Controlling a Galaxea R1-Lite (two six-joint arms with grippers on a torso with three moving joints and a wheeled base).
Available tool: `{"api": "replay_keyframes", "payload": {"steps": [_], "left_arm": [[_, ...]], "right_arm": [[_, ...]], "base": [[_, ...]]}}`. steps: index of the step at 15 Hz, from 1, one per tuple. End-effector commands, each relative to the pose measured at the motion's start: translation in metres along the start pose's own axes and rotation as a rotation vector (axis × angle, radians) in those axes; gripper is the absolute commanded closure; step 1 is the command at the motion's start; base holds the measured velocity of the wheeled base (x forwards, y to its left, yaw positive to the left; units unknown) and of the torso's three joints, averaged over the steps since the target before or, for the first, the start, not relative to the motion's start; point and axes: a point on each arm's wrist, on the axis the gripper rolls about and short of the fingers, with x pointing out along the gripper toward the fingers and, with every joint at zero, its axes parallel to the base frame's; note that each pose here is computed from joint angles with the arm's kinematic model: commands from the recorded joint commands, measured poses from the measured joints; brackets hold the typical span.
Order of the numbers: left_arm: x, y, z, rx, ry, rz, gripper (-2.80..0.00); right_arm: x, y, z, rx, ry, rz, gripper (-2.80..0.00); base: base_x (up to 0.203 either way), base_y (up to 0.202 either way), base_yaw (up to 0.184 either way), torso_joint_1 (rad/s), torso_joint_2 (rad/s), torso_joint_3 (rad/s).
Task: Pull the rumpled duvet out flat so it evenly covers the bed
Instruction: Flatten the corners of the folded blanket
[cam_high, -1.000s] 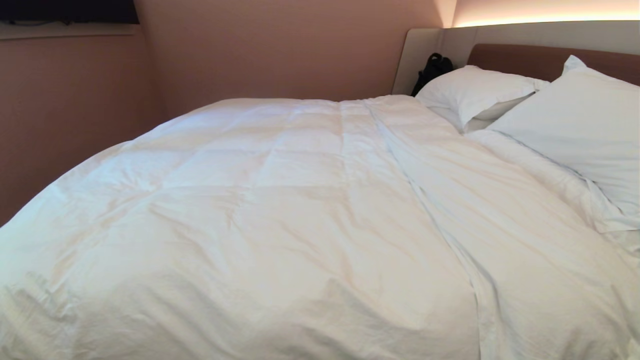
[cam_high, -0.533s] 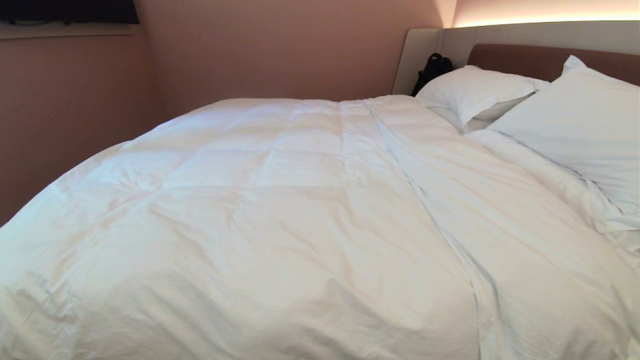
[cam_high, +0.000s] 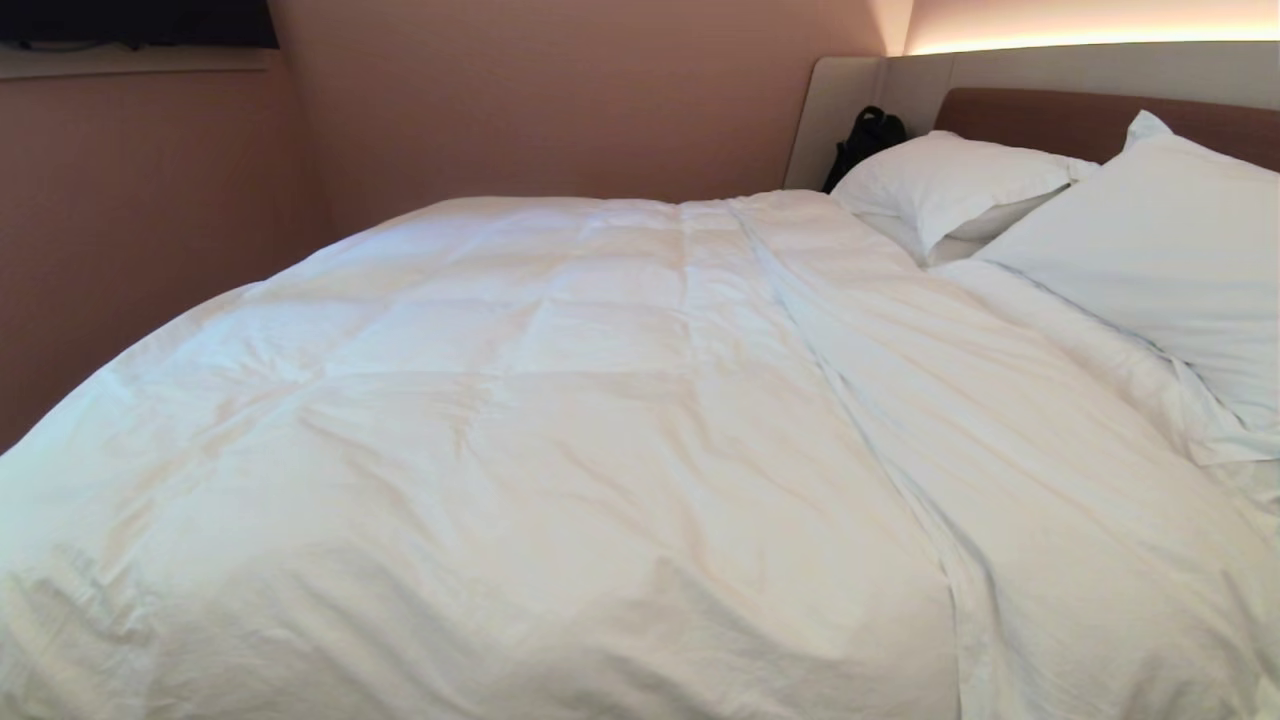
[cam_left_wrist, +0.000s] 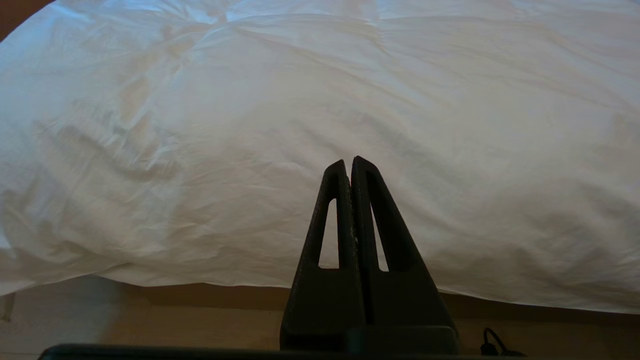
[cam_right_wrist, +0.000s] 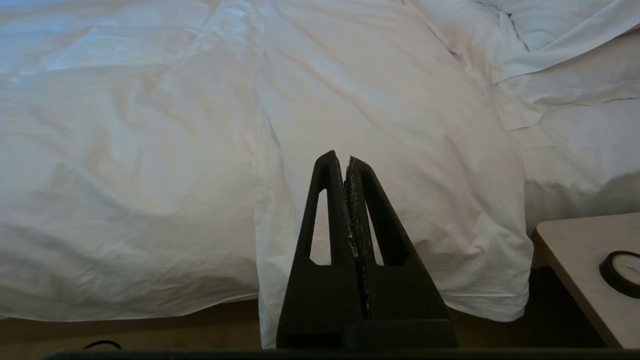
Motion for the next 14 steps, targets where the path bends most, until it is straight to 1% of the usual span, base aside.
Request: {"api": "replay_keyframes", "payload": {"steps": [1, 5, 8, 9, 11, 12, 14], "left_arm": [[0.0, 0.0, 0.0, -0.001, 0.0, 0.0, 0.0], [0.0, 0.0, 0.0001, -0.001, -0.001, 0.0, 0.0], [0.0, 0.0, 0.0, -0.001, 0.0, 0.0, 0.0], [0.0, 0.0, 0.0, -0.001, 0.0, 0.0, 0.0], [0.0, 0.0, 0.0, -0.001, 0.0, 0.0, 0.0], [0.0, 0.0, 0.0001, -0.001, -0.001, -0.001, 0.0], [0.0, 0.0, 0.0002, -0.001, -0.001, 0.0, 0.0]], "right_arm": [[0.0007, -0.0001, -0.0017, -0.002, 0.007, 0.001, 0.0], [0.0018, -0.0002, -0.0034, -0.009, 0.013, -0.006, 0.0], [0.0018, -0.0002, -0.0031, -0.045, 0.01, -0.007, 0.0], [0.0018, -0.0002, -0.0031, -0.045, 0.01, -0.007, 0.0], [0.0039, 0.0002, 0.001, -0.053, -0.05, -0.006, 0.0], [0.0044, 0.0002, 0.0009, -0.057, -0.053, -0.006, 0.0], [0.009, 0.0005, 0.0005, -0.083, -0.098, -0.009, 0.0]], "base": [[0.0, 0.0, 0.0, 0.0, 0.0, 0.0], [0.0, 0.0, 0.0, 0.0, 0.0, 0.0], [0.0, 0.0, 0.0, 0.0, 0.0, 0.0], [0.0, 0.0, 0.0, 0.0, 0.0, 0.0], [0.0, 0.0, 0.0, 0.0, 0.0, 0.0], [0.0, 0.0, 0.0, 0.0, 0.0, 0.0], [0.0, 0.0, 0.0, 0.0, 0.0, 0.0]]}}
